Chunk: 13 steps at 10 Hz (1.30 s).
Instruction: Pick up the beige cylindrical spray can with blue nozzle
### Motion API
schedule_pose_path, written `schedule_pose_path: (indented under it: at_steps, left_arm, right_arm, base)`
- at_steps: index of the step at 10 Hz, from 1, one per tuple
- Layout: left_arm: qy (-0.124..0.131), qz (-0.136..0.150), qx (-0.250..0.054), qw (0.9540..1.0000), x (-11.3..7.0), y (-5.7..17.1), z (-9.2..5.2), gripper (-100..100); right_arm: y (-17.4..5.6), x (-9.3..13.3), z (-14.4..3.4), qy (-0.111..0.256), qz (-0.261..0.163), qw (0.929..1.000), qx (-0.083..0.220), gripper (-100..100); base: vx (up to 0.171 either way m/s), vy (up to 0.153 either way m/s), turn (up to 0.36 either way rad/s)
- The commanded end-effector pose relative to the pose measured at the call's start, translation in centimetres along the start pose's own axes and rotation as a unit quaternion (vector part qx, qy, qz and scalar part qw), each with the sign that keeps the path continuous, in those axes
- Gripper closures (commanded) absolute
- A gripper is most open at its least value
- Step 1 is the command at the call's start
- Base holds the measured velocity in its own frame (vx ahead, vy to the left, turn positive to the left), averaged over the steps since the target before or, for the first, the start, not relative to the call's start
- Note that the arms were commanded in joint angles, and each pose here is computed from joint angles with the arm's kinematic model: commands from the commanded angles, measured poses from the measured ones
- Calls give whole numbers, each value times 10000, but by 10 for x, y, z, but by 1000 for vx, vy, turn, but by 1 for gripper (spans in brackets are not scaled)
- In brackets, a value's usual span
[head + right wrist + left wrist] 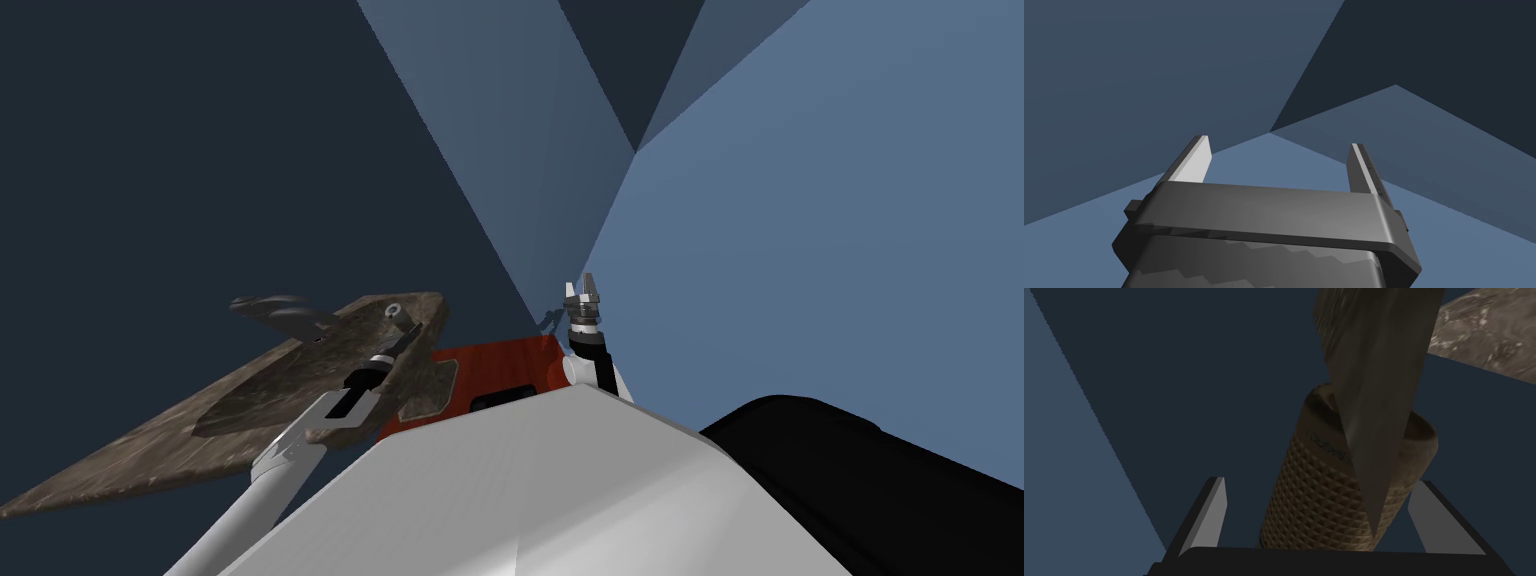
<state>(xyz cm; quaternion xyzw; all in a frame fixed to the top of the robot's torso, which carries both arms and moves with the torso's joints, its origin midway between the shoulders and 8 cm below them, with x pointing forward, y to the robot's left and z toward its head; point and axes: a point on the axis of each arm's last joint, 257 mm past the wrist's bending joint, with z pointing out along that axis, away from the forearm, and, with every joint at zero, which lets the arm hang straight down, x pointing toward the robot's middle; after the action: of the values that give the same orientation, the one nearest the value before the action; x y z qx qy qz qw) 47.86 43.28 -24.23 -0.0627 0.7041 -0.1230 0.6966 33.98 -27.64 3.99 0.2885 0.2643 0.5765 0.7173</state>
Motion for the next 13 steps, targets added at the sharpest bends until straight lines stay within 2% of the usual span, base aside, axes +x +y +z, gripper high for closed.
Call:
schedule_pose_path:
  at_steps: [1,3,4,6,8,9,11,13]
  left_arm:
    - [-40,2,-18,10000,-5,5,13,-100]
    - [75,-17,-161,9998,6,18,8,-100]
    - [16,33,41,10000,-4,10,21,-100]
    - [-18,28,-56,10000,-9,20,35,-100]
    - [75,14,-179,9998,0,31,31,-100]
    - [-3,85,-19,10000,-14,27,45,-100]
    - [-82,87,-51,9999,-24,29,58,-100]
    - [48,68,-232,9997,-11,46,51,-100]
  right_arm:
    - [0,0,0,0,0,10000,0,0]
    - [0,0,0,0,0,10000,0,0]
    - [0,0,0,0,-1,10000,0,0]
    - [0,0,0,0,0,10000,0,0]
    - [0,0,0,0,-1,10000,0,0]
    - [0,0,0,0,-1,10000,0,0]
    - [0,0,0,0,0,10000,0,0]
    - [0,0,0,0,-1,10000,0,0]
  base:
    - [-44,-30,4]
    - [-7,-7,0]
    - [-61,-33,-14]
    - [-67,-39,-4]
    - [-8,1,-1]
    - [-70,-40,-14]
    - [-68,-32,-3]
    - [-2,1,-2]
